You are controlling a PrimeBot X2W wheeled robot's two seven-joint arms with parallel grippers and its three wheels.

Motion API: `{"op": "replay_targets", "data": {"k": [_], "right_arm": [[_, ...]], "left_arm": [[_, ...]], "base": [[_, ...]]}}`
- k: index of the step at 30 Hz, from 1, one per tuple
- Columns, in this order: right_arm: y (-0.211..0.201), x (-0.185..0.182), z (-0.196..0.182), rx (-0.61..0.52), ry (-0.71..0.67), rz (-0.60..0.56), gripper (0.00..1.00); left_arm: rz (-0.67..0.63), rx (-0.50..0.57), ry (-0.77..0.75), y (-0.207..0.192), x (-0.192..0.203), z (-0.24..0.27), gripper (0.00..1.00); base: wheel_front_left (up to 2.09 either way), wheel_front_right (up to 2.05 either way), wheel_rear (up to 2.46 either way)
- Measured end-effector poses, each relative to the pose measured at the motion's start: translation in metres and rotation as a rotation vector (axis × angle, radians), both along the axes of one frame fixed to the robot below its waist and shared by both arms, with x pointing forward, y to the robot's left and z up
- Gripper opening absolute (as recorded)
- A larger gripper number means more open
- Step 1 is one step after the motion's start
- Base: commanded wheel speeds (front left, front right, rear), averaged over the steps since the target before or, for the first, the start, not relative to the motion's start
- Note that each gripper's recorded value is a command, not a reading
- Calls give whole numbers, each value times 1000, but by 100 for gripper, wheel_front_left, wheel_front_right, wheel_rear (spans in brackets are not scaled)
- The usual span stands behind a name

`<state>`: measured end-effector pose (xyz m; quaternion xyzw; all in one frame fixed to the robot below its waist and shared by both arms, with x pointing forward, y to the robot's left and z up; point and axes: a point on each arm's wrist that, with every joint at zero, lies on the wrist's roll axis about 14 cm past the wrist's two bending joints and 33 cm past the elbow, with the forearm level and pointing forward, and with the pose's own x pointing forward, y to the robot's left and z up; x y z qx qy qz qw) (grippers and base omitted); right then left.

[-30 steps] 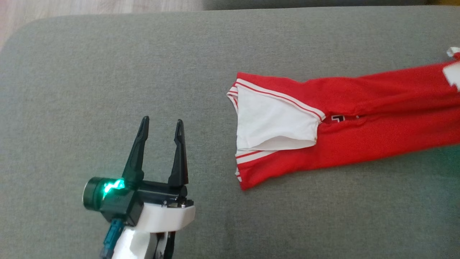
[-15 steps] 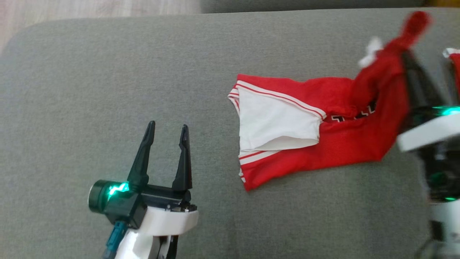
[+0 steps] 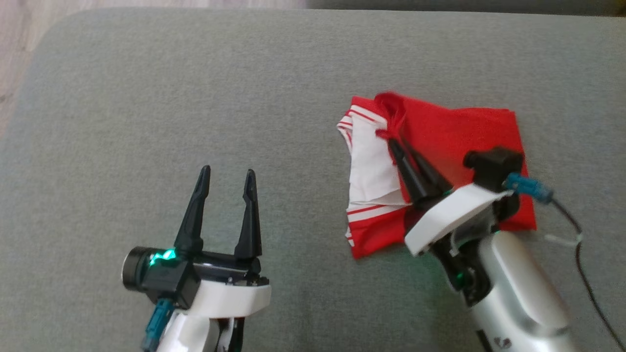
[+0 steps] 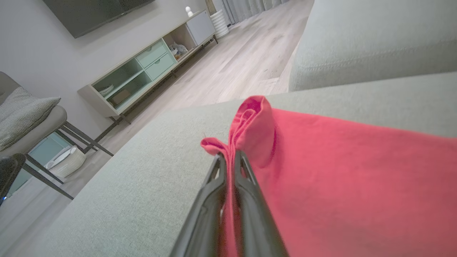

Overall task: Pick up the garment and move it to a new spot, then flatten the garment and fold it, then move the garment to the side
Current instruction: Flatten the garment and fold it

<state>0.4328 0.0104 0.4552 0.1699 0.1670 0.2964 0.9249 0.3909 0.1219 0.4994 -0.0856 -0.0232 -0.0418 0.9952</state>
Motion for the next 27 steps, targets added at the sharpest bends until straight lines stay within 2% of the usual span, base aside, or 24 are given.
{"op": "replay_targets", "data": {"k": [2, 3, 4, 8, 12, 15, 17, 18, 21, 25, 27], "right_arm": [[10, -7, -11, 28, 29, 20, 0], [16, -10, -16, 43, 49, 31, 23], [22, -13, -20, 59, 67, 41, 100], [39, -16, -10, 173, 85, 53, 100], [33, -2, 20, 232, -30, -1, 100], [21, 6, 35, 235, -104, -47, 100], [-6, 12, 56, 244, -191, -126, 100], [-6, 12, 56, 244, -191, -126, 100], [-43, 5, 63, 213, -244, -193, 100], [-109, -8, 59, 153, -267, -352, 100], [-130, -19, 64, 89, -317, -387, 100]], "left_arm": [[6, -4, 6, 2, -1, -1, 100], [9, -8, 7, 3, -1, -1, 100], [12, -10, 10, 3, -2, -2, 100], [27, -4, 11, 8, -6, -1, 100], [36, -3, -11, 11, -9, 6, 100], [43, -1, -16, 12, -11, 8, 100], [44, 0, -24, 12, -18, 11, 100], [44, 0, -24, 12, -18, 11, 100], [39, 11, -28, 10, -28, 12, 100], [29, 35, -36, 7, -40, 14, 100], [34, 33, -35, 8, -46, 13, 100]], "base": [[0, 0, 0], [0, 0, 0], [0, 0, 0], [0, 0, 0], [0, 0, 0], [0, 0, 0], [0, 0, 0], [0, 0, 0], [0, 0, 0], [0, 0, 0], [0, 0, 0]]}}
